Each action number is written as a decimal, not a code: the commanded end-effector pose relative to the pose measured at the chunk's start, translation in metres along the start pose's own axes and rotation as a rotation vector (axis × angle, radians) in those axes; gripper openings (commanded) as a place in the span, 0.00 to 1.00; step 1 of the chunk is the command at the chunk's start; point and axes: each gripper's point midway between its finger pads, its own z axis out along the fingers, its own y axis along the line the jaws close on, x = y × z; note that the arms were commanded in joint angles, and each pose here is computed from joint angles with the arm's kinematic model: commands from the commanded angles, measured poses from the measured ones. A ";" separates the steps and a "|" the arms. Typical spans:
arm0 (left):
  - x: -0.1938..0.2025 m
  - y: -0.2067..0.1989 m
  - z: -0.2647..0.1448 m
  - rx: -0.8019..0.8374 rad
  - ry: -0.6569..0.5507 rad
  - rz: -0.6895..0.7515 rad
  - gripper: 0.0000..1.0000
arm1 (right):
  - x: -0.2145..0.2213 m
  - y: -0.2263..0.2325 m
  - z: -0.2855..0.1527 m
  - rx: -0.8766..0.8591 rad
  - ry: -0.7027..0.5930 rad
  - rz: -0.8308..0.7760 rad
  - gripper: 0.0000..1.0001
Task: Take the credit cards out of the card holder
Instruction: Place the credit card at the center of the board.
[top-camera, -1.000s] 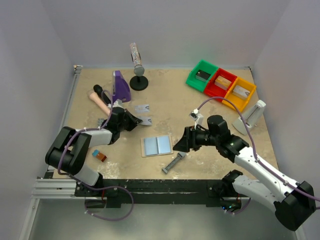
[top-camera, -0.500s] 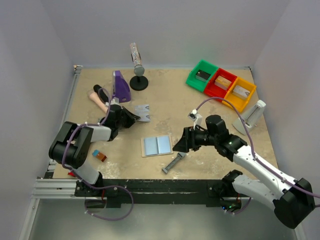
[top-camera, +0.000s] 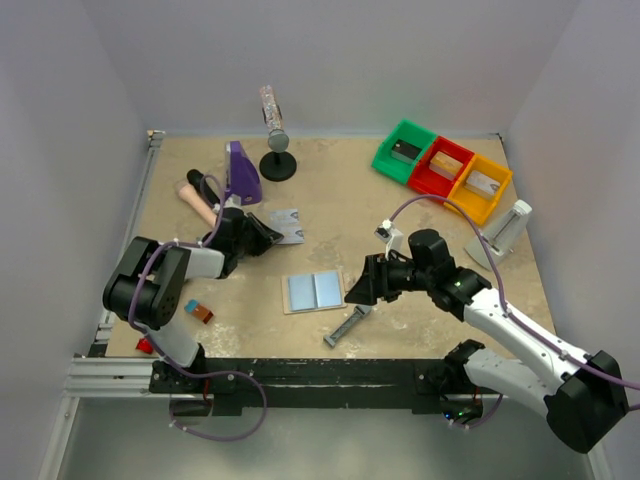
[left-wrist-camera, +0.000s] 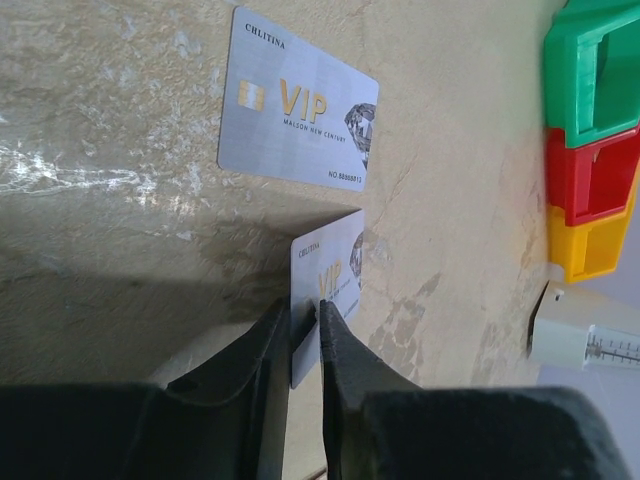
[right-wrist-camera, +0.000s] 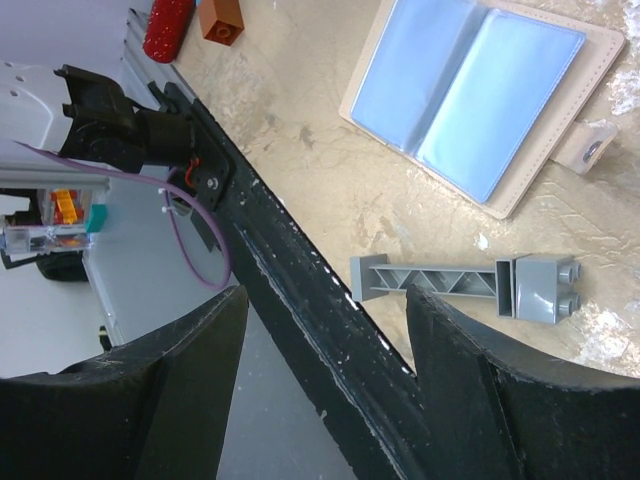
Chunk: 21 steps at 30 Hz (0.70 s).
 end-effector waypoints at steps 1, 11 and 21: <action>-0.013 -0.011 0.000 0.030 -0.023 0.037 0.24 | -0.018 0.011 -0.002 -0.018 -0.043 -0.049 0.70; -0.022 0.002 -0.008 -0.053 -0.045 0.045 0.36 | -0.015 0.007 -0.002 -0.007 -0.040 -0.046 0.70; -0.041 -0.017 -0.031 -0.044 -0.091 0.085 0.47 | -0.013 -0.001 -0.002 0.030 -0.036 -0.070 0.71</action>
